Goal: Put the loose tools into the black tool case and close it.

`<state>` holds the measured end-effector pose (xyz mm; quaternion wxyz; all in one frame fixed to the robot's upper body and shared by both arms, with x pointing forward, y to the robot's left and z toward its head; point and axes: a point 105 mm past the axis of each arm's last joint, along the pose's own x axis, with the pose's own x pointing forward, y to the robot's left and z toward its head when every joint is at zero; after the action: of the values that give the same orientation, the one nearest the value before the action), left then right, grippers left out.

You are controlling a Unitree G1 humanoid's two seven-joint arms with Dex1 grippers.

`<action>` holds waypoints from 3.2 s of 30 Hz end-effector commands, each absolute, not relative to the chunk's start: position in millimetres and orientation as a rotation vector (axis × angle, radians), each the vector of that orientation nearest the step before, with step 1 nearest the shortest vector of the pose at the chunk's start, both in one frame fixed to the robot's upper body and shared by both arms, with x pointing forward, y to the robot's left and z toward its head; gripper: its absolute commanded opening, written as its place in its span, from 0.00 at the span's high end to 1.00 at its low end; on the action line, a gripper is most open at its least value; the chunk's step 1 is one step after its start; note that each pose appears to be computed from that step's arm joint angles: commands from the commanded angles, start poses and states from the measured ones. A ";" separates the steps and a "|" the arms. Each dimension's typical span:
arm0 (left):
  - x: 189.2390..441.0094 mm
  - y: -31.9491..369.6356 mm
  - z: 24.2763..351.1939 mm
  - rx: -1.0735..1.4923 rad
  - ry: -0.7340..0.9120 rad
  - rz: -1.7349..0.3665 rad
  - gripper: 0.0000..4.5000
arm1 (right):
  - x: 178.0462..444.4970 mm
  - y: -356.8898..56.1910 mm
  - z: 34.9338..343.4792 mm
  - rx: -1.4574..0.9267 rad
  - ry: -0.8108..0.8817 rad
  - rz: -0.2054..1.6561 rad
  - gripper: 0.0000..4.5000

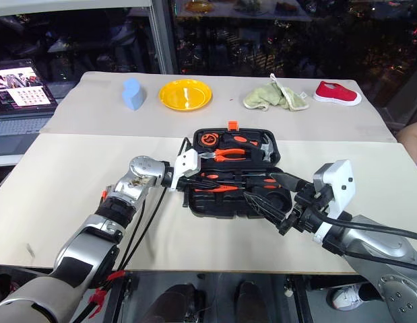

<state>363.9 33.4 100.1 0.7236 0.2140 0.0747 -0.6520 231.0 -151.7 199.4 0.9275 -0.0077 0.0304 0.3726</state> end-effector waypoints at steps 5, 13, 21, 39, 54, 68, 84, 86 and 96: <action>355.1 39.7 57.9 0.506 0.308 -1.439 0.99 | 229.2 -150.0 209.0 -0.026 0.022 0.774 0.00; 353.2 40.5 47.7 0.576 0.329 -1.446 0.99 | 229.4 -150.3 209.7 -0.031 0.023 0.773 0.00; 356.4 43.8 65.9 0.542 0.285 -1.456 0.99 | 229.3 -148.9 210.0 -0.033 0.025 0.784 0.00; 277.5 228.0 210.5 0.194 0.286 -0.885 0.00 | 241.6 -108.7 216.2 -0.125 0.049 1.278 0.00; 199.8 286.9 157.9 -0.002 0.737 -0.369 0.00 | 244.6 -77.9 208.9 -0.108 0.032 1.515 0.00; 238.3 275.4 119.6 0.005 1.011 -0.265 0.00 | 238.9 -77.7 198.8 -0.079 -0.018 1.352 0.00; 234.8 268.1 82.9 -0.031 1.143 -0.200 0.46 | 239.2 -86.7 203.9 -0.099 -0.044 1.266 0.00; 235.3 269.9 81.3 -0.046 1.141 -0.188 0.62 | 240.0 -88.8 206.5 -0.096 -0.048 1.258 0.00; 279.1 269.6 122.9 0.104 0.913 -0.301 0.64 | 233.8 -97.2 208.0 -0.098 -0.021 1.224 0.00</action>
<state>261.4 276.3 106.9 0.8695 0.0193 0.4824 -0.1045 238.3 -94.9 195.3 0.8160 -0.0333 0.0112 0.5770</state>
